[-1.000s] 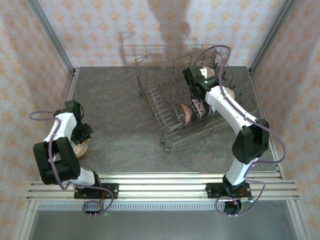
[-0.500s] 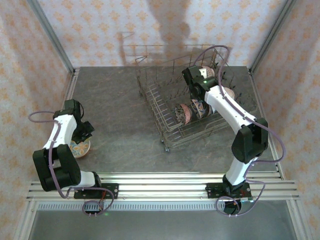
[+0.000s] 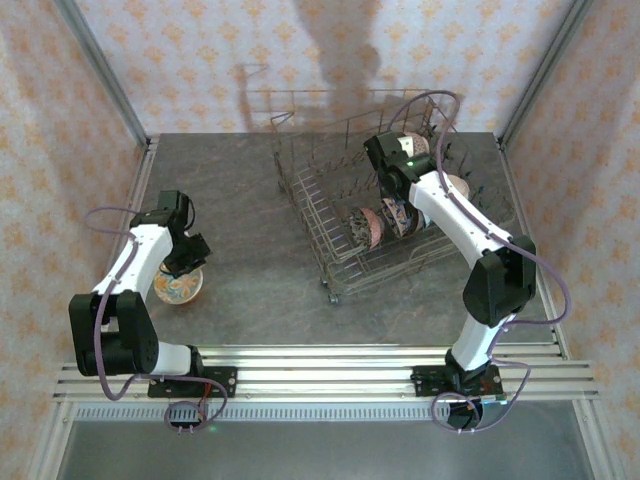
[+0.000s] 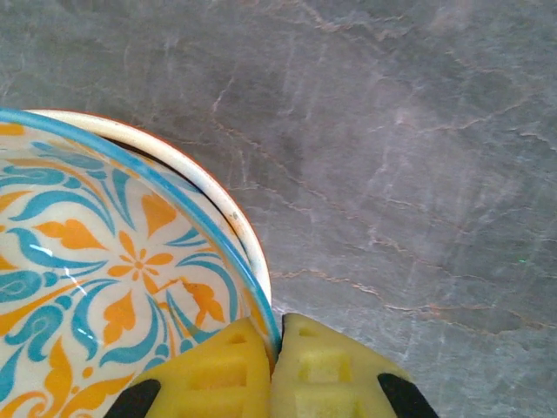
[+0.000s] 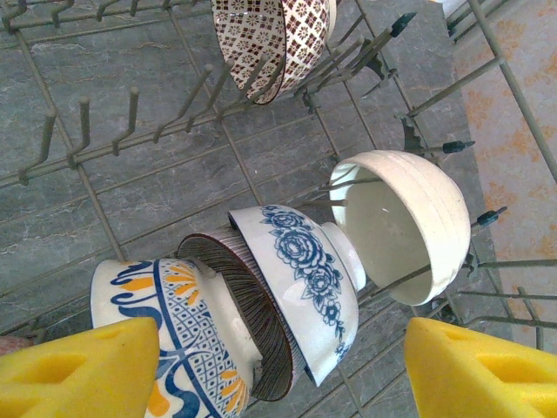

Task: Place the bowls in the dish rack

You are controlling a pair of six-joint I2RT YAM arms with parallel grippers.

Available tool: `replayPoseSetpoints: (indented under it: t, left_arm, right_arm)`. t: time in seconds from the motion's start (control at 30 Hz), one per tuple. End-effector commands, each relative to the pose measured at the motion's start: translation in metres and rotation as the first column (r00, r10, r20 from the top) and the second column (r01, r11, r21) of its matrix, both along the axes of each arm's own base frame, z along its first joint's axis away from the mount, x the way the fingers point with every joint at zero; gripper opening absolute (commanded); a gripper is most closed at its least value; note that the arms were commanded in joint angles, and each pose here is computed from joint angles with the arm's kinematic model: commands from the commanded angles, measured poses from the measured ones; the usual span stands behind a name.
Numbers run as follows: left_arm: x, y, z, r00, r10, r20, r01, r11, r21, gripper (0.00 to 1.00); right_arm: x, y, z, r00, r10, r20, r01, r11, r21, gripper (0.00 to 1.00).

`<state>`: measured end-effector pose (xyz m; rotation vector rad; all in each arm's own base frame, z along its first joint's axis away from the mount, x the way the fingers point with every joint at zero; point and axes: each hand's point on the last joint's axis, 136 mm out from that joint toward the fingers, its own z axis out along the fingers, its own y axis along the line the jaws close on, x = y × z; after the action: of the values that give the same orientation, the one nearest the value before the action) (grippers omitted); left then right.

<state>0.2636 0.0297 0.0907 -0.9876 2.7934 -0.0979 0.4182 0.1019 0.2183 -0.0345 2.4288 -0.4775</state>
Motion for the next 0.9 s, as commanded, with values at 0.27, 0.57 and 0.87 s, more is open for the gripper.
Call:
replayPoseSetpoints:
  t: [0.27,0.57,0.87]
  left_arm:
    - [-0.001,-0.002,0.057,0.989,0.036,0.143,-0.037,0.999,0.003,0.0]
    - [-0.004,-0.007,0.104,0.951,0.095,0.294,-0.091,0.995,-0.029,0.0]
    - [0.013,-0.037,0.175,0.868,0.073,0.491,-0.066,0.997,-0.032,0.0]
  right_arm:
    - [-0.01,0.011,0.015,0.998,0.053,0.031,-0.055,0.995,0.085,0.73]
    - [-0.014,0.02,0.027,0.994,0.101,0.048,-0.107,0.985,0.134,0.73]
    - [-0.027,0.046,0.051,0.979,0.183,0.093,-0.201,0.941,0.273,0.71]
